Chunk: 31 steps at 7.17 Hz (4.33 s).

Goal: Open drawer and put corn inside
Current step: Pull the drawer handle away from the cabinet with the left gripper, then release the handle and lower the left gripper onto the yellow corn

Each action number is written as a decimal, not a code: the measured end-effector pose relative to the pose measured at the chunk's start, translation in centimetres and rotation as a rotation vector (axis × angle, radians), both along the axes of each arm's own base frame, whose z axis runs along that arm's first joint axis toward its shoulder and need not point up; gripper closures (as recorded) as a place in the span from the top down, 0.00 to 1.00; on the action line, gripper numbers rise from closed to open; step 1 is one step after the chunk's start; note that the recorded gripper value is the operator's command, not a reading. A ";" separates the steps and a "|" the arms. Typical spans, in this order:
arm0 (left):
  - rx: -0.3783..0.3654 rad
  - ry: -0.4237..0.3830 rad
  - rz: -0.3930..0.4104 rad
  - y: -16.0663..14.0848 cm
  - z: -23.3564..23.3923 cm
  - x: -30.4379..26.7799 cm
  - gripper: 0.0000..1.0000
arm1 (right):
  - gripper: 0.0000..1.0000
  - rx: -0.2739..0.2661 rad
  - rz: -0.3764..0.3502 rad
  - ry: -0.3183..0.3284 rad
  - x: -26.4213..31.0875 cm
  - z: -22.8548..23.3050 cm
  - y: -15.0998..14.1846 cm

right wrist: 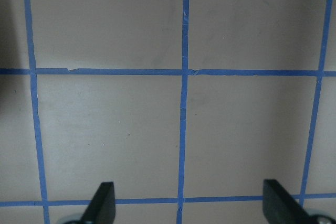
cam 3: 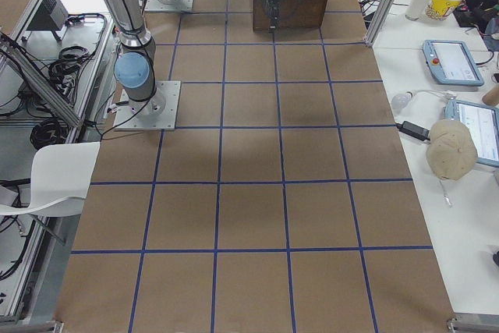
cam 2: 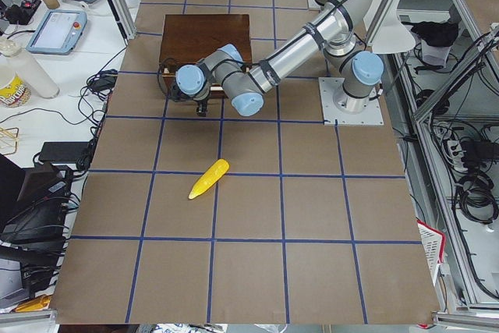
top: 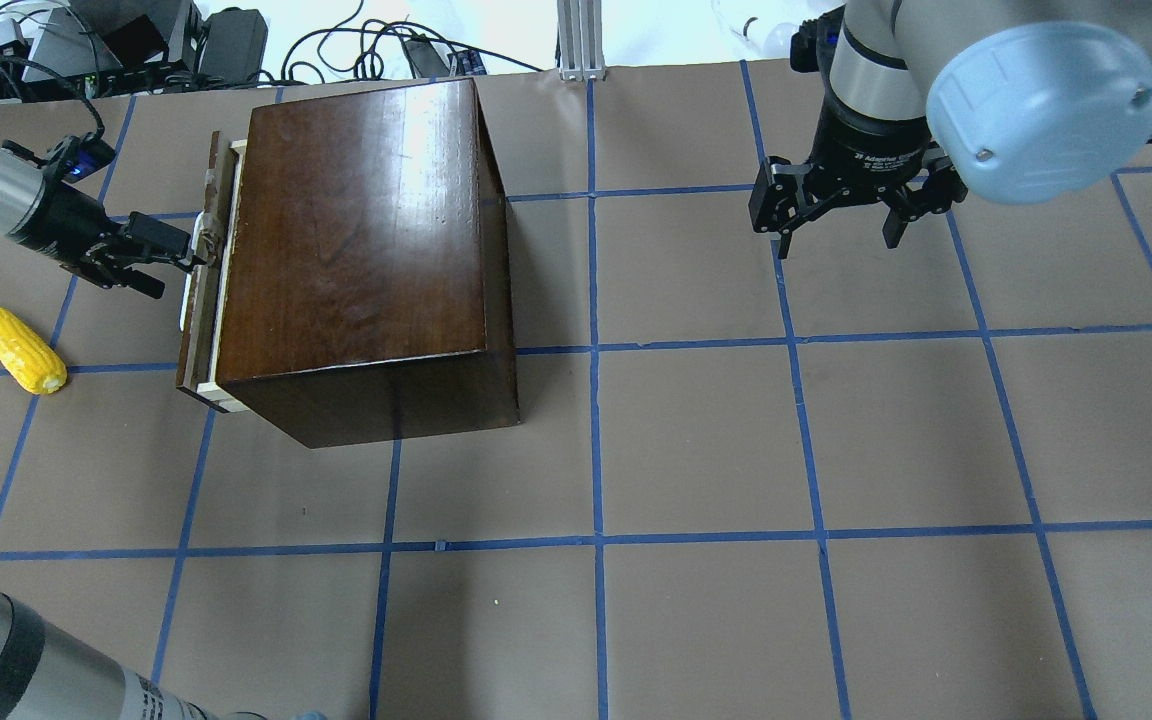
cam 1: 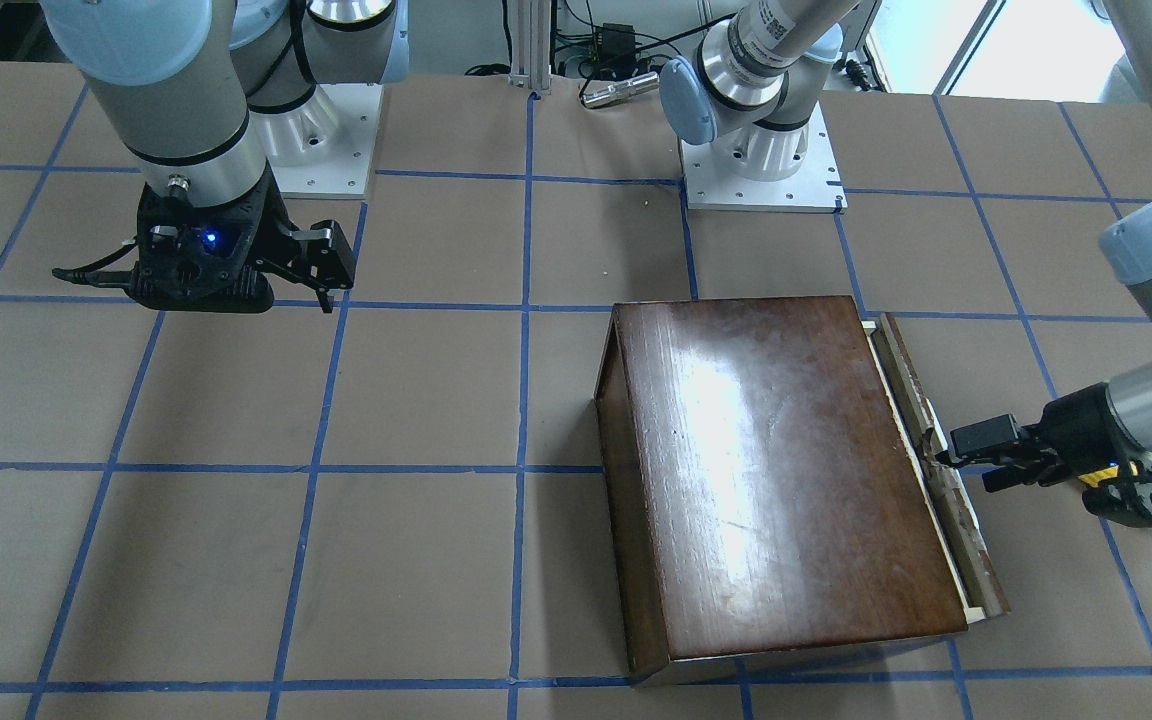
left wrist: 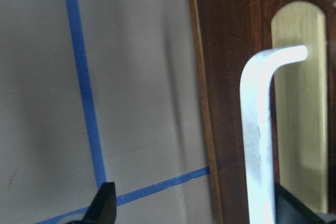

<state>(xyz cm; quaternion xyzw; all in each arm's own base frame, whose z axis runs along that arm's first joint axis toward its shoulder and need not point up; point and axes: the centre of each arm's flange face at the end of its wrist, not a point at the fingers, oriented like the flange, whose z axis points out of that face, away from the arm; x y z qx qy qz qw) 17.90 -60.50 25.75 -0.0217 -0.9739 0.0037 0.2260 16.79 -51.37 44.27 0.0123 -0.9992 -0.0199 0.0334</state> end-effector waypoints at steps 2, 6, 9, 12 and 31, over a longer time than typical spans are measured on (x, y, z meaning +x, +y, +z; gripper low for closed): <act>-0.005 -0.005 0.004 0.2 0.2 0.7 1.00 | 1.00 -0.001 0.000 0.000 0.0 0.0 0.0; -0.009 -0.078 -0.043 -0.2 1.5 2.0 1.00 | 1.00 0.000 0.000 0.000 0.0 0.0 0.0; -0.011 -0.116 -0.065 0.3 1.8 4.0 1.00 | 1.00 0.000 0.000 0.000 0.0 0.0 0.0; -0.013 -0.150 -0.097 0.8 1.9 5.3 1.00 | 1.00 0.000 0.000 0.000 0.0 0.0 0.0; 0.224 -0.339 0.521 2.7 -5.6 18.1 0.84 | 1.00 0.000 0.000 0.000 0.0 0.0 0.0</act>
